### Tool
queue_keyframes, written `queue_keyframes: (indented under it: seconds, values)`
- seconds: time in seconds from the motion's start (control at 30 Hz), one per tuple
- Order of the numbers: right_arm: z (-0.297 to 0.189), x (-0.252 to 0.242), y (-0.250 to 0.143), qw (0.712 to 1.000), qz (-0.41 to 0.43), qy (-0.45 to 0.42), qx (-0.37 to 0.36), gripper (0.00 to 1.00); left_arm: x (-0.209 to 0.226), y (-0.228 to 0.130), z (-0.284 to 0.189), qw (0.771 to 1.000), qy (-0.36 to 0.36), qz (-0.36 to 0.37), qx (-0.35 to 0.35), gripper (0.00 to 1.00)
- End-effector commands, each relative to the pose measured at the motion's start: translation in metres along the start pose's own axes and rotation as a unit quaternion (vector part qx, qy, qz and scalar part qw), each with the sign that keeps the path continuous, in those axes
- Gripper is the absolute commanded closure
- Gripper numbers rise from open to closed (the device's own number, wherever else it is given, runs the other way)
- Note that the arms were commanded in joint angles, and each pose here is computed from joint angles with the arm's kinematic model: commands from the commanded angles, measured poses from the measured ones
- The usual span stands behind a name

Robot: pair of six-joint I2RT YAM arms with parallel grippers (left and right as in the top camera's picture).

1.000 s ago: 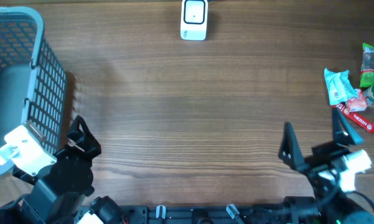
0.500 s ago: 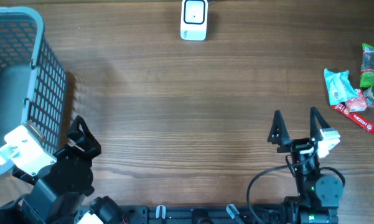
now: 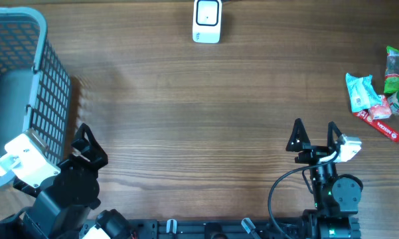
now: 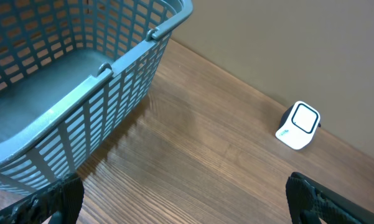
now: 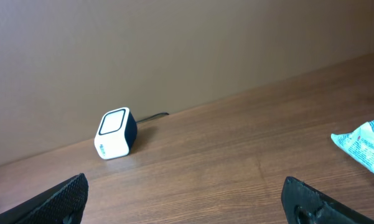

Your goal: Scan the item barcode

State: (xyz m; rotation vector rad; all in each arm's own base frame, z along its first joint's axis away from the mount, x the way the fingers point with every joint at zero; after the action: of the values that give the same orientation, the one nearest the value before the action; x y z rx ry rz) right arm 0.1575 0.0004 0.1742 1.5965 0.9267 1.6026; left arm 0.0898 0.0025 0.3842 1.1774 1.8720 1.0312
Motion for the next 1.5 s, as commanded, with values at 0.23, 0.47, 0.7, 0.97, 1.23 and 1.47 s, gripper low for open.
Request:
queue_keyframes:
  seconds: [0.23,0.47,0.7,0.97,1.23,1.47]
  values:
    - [-0.001,0.000,0.001,1.000,0.007,-0.001,-0.006,0.00,-0.002,-0.001,0.001,1.000,0.000,-0.002,0.000,0.00]
    - [-0.001,0.000,0.001,1.000,0.007,-0.001,-0.006,0.00,-0.002,-0.001,0.001,1.000,0.000,-0.002,0.000,0.00]
    - [-0.001,0.000,0.001,1.000,0.007,-0.001,-0.006,0.00,-0.009,0.000,0.002,0.999,-0.026,-0.020,0.008,0.00]
    - [-0.001,0.000,0.001,1.000,0.007,-0.001,-0.006,0.00,-0.026,-0.013,0.042,0.993,0.001,-0.116,-0.019,0.00]
    - [-0.001,0.000,0.001,1.000,0.007,-0.001,-0.006,0.00,-0.015,-0.050,0.084,0.976,-0.060,-0.199,-0.063,0.00]
    - [-0.001,0.000,0.001,1.000,0.007,-0.001,-0.006,0.00,-0.005,-0.075,0.093,0.974,-0.133,-0.078,-0.168,0.00]
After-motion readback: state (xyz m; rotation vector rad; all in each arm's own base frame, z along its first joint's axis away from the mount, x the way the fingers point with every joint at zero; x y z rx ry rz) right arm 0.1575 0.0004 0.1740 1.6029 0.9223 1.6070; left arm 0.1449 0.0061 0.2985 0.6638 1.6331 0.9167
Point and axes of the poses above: each gripper's point midway between its finger pads, its own z axis out along the fingers, its own x axis along the line the jaws close on, y = z × x, the point moved 9 cm from there along -z, back along the fingers, and after that the axes turned 12 degrees about z, right-handed, at the moved point
